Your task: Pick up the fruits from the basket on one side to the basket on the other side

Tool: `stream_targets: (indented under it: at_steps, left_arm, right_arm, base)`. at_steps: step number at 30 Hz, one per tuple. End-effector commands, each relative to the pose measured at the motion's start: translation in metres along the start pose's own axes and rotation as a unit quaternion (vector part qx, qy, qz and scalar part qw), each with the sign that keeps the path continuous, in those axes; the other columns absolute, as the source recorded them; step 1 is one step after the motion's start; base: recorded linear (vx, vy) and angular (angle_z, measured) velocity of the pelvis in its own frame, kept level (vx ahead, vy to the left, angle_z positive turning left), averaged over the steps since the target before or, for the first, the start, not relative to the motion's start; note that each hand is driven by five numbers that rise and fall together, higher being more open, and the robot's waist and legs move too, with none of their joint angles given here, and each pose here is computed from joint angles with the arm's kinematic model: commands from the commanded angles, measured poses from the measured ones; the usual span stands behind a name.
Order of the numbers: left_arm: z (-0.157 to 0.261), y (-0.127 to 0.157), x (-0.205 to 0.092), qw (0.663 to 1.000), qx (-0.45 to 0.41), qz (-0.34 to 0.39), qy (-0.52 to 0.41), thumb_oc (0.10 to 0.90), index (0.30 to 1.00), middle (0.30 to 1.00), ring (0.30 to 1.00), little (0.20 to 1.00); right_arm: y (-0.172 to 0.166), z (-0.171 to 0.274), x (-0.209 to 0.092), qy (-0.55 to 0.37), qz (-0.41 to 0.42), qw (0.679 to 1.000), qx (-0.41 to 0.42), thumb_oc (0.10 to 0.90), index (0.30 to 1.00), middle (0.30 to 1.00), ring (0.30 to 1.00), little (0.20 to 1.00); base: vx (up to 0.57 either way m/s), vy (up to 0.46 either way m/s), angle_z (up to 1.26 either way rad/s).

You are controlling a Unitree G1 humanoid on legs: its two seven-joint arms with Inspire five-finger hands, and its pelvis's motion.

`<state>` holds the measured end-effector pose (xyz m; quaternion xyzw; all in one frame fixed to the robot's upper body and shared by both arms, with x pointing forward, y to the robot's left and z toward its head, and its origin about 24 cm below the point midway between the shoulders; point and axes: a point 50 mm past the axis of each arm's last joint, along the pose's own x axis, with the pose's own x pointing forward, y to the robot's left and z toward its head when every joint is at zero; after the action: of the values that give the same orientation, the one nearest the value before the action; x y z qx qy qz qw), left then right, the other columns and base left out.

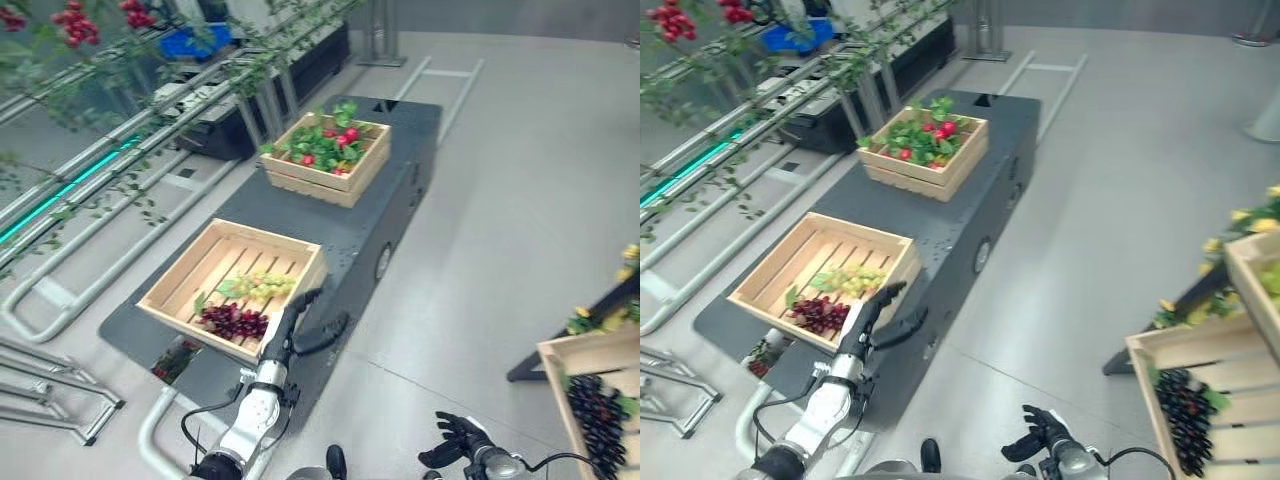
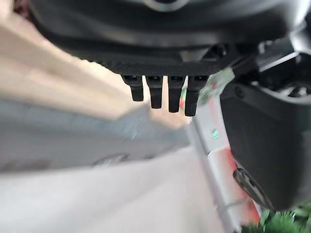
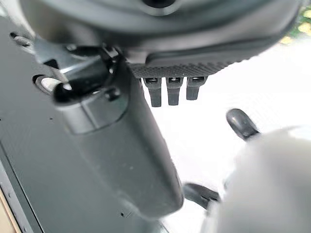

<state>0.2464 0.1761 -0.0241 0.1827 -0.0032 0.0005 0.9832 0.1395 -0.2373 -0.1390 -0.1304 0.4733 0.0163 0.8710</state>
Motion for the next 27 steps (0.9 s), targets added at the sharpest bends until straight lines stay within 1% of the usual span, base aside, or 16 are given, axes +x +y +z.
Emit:
stream_targets:
  at_steps: [1,2,3,4,6,8,9,12,13,17,19,22,23,24,26,27]
  left_arm:
    - [0.049,0.08,0.036,0.983,0.019,0.149,-0.107,0.8,0.9,0.9,0.9,0.9]
    - [0.049,0.081,0.036,0.983,0.019,0.149,-0.107,0.8,0.9,0.9,0.9,0.9]
    - [0.057,0.101,0.04,0.977,0.038,0.182,-0.103,0.8,0.9,0.9,0.9,0.9]
    - [0.059,0.105,0.04,0.976,0.042,0.186,-0.102,0.8,0.9,0.9,0.9,0.9]
    - [0.067,0.128,0.045,0.967,0.093,0.213,-0.101,0.8,0.9,0.9,0.9,0.9]
    - [0.075,0.137,0.05,0.963,0.118,0.221,-0.101,0.8,0.9,0.9,0.9,0.9]
    - [0.083,0.143,0.054,0.959,0.134,0.226,-0.107,0.8,0.9,0.9,0.9,0.9]
    - [0.094,0.152,0.06,0.953,0.146,0.24,-0.115,0.8,0.9,0.9,0.9,0.9]
    - [0.096,0.158,0.064,0.95,0.162,0.243,-0.112,0.8,0.9,0.9,0.9,0.9]
    - [0.099,0.172,0.076,0.945,0.202,0.244,-0.086,0.8,0.9,0.9,0.9,0.9]
    - [0.111,0.188,0.085,0.939,0.227,0.247,-0.079,0.8,0.9,0.9,0.9,0.9]
    - [0.125,0.185,0.095,0.926,0.288,0.223,-0.102,0.8,0.9,0.9,0.9,0.9]
    - [0.127,0.182,0.095,0.924,0.294,0.219,-0.108,0.8,0.9,0.9,0.9,0.9]
    - [0.137,0.18,0.098,0.908,0.334,0.218,-0.127,0.8,0.9,0.9,0.9,0.9]
    - [0.145,0.18,0.1,0.897,0.354,0.223,-0.142,0.8,0.9,0.9,0.9,0.9]
    - [0.152,0.18,0.103,0.889,0.368,0.226,-0.155,0.8,0.9,0.9,0.9,0.9]
  right_arm:
    - [0.015,0.042,0.007,-0.092,0.023,0.995,0.023,0.8,0.9,0.9,0.9,0.9]
    - [0.015,0.042,0.007,-0.092,0.023,0.995,0.023,0.8,0.9,0.9,0.9,0.9]
    - [0.018,0.039,0.006,-0.092,0.035,0.995,0.022,0.8,0.9,0.9,0.9,0.9]
    - [0.02,0.038,0.006,-0.091,0.037,0.995,0.021,0.8,0.9,0.9,0.9,0.9]
    - [0.027,0.033,0.005,-0.086,0.054,0.995,0.013,0.8,0.9,0.9,0.9,0.9]
    - [0.031,0.033,0.005,-0.084,0.057,0.995,0.019,0.8,0.9,0.9,0.9,0.9]
    - [0.035,0.033,0.005,-0.084,0.058,0.994,0.037,0.8,0.9,0.9,0.9,0.9]
    - [0.039,0.036,0.004,-0.091,0.062,0.993,0.052,0.8,0.9,0.9,0.9,0.9]
    - [0.042,0.037,0.003,-0.094,0.067,0.992,0.055,0.8,0.9,0.9,0.9,0.9]
    - [0.046,0.039,-0.001,-0.116,0.075,0.988,0.072,0.8,0.9,0.9,0.9,0.9]
    - [0.044,0.053,-0.002,-0.151,0.081,0.981,0.096,0.8,0.9,0.9,0.9,0.9]
    - [0.031,0.074,-0.005,-0.202,0.086,0.968,0.119,0.8,0.9,0.9,0.9,0.9]
    - [0.028,0.076,-0.006,-0.211,0.082,0.968,0.11,0.8,0.9,0.9,0.9,0.9]
    - [0.023,0.094,-0.011,-0.246,0.075,0.961,0.104,0.8,0.9,0.9,0.9,0.9]
    - [0.019,0.107,-0.013,-0.269,0.072,0.955,0.107,0.8,0.9,0.9,0.9,0.9]
    - [0.011,0.12,-0.015,-0.294,0.064,0.948,0.101,0.8,0.9,0.9,0.9,0.9]
  base:
    - [0.13,0.238,0.24]
    - [0.18,0.24,0.11]
    - [0.14,0.162,0.06]
    - [0.23,0.273,0.15]
    - [0.2,0.225,0.15]
    - [0.16,0.195,0.08]
    - [0.13,0.198,0.09]
    - [0.09,0.138,0.15]
    - [0.1,0.031,0.12]
    - [0.09,-0.078,0.36]
    - [0.11,-0.218,0.35]
    - [0.13,-0.2,0.56]
    - [0.08,-0.205,1.07]
    - [-0.01,-0.161,1.03]
    - [-0.11,-0.116,0.83]
    - [-0.17,-0.093,0.62]
